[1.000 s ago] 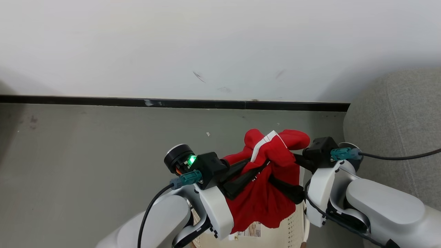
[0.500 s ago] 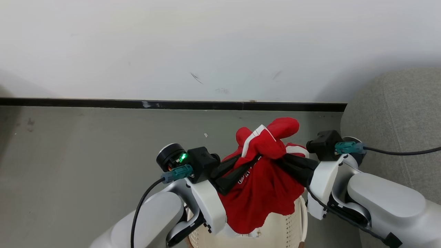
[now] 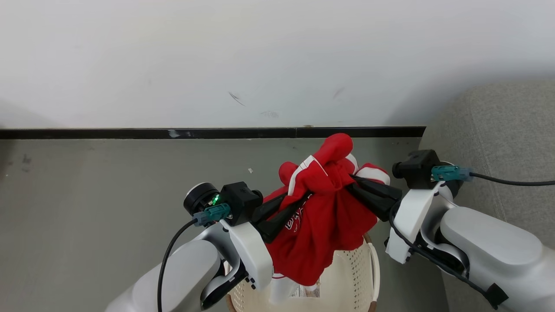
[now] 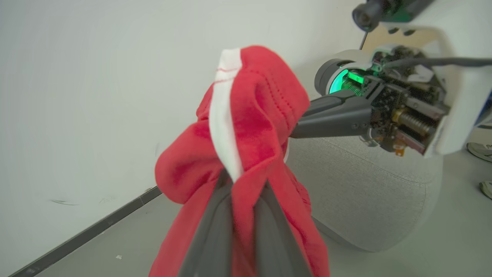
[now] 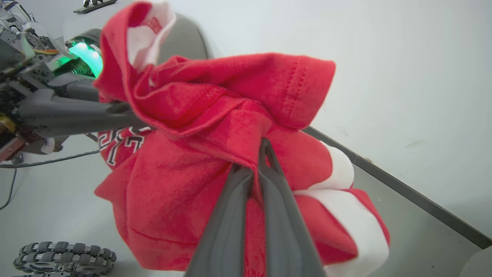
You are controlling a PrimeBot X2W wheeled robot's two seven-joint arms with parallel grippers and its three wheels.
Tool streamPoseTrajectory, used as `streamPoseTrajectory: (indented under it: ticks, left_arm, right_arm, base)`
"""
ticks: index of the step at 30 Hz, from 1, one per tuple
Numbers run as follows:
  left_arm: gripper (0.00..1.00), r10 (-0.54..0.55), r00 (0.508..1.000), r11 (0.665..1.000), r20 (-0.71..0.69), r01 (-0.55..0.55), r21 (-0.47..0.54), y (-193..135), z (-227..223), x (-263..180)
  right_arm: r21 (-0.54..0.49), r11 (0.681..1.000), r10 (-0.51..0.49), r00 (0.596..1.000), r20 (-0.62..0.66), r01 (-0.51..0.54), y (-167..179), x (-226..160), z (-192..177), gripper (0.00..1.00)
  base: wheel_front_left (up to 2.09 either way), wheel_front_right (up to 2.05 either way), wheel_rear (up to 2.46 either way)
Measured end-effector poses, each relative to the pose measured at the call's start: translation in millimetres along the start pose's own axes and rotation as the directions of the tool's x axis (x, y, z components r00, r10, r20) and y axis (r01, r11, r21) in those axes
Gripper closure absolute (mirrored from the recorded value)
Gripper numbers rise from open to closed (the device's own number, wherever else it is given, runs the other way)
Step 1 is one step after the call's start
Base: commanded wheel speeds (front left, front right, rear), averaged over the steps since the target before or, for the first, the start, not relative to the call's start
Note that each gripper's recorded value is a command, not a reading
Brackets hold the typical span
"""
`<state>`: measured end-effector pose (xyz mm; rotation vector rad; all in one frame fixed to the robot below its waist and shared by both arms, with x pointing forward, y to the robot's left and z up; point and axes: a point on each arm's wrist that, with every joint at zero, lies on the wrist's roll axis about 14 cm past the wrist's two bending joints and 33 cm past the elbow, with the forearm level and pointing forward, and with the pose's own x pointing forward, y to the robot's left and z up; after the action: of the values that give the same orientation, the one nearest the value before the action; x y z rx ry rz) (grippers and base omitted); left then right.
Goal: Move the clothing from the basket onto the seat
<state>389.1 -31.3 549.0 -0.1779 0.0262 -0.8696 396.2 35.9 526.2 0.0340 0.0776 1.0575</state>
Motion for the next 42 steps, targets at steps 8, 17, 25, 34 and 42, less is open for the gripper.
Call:
streamPoseTrajectory:
  ticks: [8,17,25,34,42]
  left_arm:
    - [0.0,-0.006,1.0,1.0,-0.005,0.006,-0.011,-0.9,-2.1,4.8]
    - [0.0,-0.004,1.0,1.0,-0.005,0.004,-0.019,-0.3,-3.5,9.4]
    - [0.0,-0.017,1.0,0.999,-0.005,0.016,-0.033,-5.0,-8.0,12.2]
    - [0.0,-0.067,0.998,0.997,0.015,0.067,-0.033,-19.0,-4.9,22.8]
    - [0.0,-0.119,0.993,0.992,0.025,0.12,-0.034,-34.3,-3.8,32.6]
  right_arm:
    - [0.028,0.998,-0.051,0.998,0.035,0.05,-8.8,-10.1,6.5,1.0]
    - [0.034,0.991,-0.128,0.989,0.069,0.126,-25.2,-26.9,13.9,1.0]
    - [0.028,0.97,-0.243,0.963,0.114,0.241,-52.8,-53.5,26.4,1.0]
    - [0.009,0.92,-0.388,0.908,0.16,0.391,-83.9,-99.0,38.5,1.0]
    - [0.012,0.861,-0.501,0.842,0.2,0.509,-103.5,-139.6,47.7,1.0]
  base:
    - [0.0,0.0,0.0]
    - [0.0,0.0,0.0]
    - [0.0,0.0,0.0]
    - [0.0,0.0,0.0]
    - [0.0,0.0,0.0]
